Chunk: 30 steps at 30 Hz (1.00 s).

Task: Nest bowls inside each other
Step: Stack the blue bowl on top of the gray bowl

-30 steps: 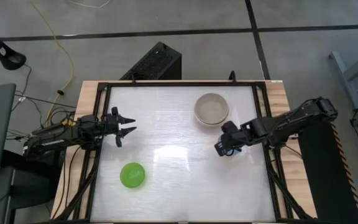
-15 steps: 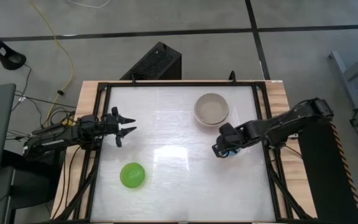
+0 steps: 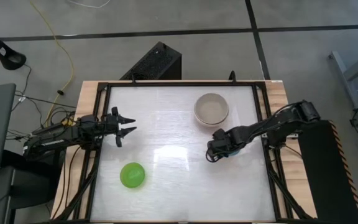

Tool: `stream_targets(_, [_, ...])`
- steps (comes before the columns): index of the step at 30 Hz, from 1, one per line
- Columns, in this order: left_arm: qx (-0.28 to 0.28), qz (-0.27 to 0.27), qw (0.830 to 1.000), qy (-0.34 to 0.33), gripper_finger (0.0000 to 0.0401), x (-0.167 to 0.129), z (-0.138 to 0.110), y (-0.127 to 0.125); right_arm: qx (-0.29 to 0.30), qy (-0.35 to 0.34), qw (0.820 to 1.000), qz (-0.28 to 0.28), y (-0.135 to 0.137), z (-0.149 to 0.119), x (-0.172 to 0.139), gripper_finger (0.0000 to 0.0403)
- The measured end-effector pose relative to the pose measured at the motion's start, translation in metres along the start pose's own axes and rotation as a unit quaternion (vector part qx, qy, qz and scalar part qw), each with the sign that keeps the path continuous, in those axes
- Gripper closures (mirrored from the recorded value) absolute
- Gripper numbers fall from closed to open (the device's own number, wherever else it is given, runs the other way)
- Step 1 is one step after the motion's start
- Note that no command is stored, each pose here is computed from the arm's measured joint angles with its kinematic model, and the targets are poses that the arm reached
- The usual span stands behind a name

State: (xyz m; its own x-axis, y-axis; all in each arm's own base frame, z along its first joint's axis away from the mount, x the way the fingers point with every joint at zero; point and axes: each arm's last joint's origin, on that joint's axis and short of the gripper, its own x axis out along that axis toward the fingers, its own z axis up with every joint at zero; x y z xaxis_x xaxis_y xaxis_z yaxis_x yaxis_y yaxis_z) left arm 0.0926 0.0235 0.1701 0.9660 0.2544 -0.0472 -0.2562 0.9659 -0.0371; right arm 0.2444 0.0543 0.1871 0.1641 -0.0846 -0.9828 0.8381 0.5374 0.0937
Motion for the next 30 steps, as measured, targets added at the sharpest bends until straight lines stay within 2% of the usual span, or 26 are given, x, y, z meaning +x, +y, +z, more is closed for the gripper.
stream_targets(5, [0.0, 0.0, 1.0, 0.0, 0.0244, 0.0, 0.0, 0.0, -0.007, 0.011, 1.0, -0.014, 0.002, -0.001, 0.008, 0.0206])
stream_targets(7, [0.0, 0.0, 1.0, 0.0, 0.0244, 0.0, 0.0, 0.0, -0.009, 0.016, 1.0, -0.013, 0.002, -0.001, 0.009, 0.0247])
stream_targets(12, [0.0, 0.0, 1.0, 0.0, 0.0244, 0.0, 0.0, 0.0, -0.021, 0.019, 1.0, 0.001, 0.004, 0.0, 0.001, 0.0378])
stream_targets(18, [0.0, 0.0, 1.0, 0.0, 0.0244, 0.0, 0.0, 0.0, -0.026, 0.032, 0.999, 0.001, 0.011, 0.009, -0.024, 0.0384])
stream_targets(21, [0.0, 0.0, 1.0, 0.0, 0.0244, 0.0, 0.0, 0.0, -0.042, 0.05, 0.998, 0.0, 0.015, 0.014, -0.047, 0.0391])
stream_targets(25, [0.0, 0.0, 1.0, 0.0, 0.0244, 0.0, 0.0, 0.0, -0.061, 0.064, 0.996, 0.031, 0.026, 0.021, -0.087, 0.0391])
stream_targets(30, [0.0, 0.0, 1.0, 0.0, 0.0244, 0.0, 0.0, 0.0, -0.106, -0.016, 0.994, 0.035, 0.03, 0.034, -0.127, 0.0391])
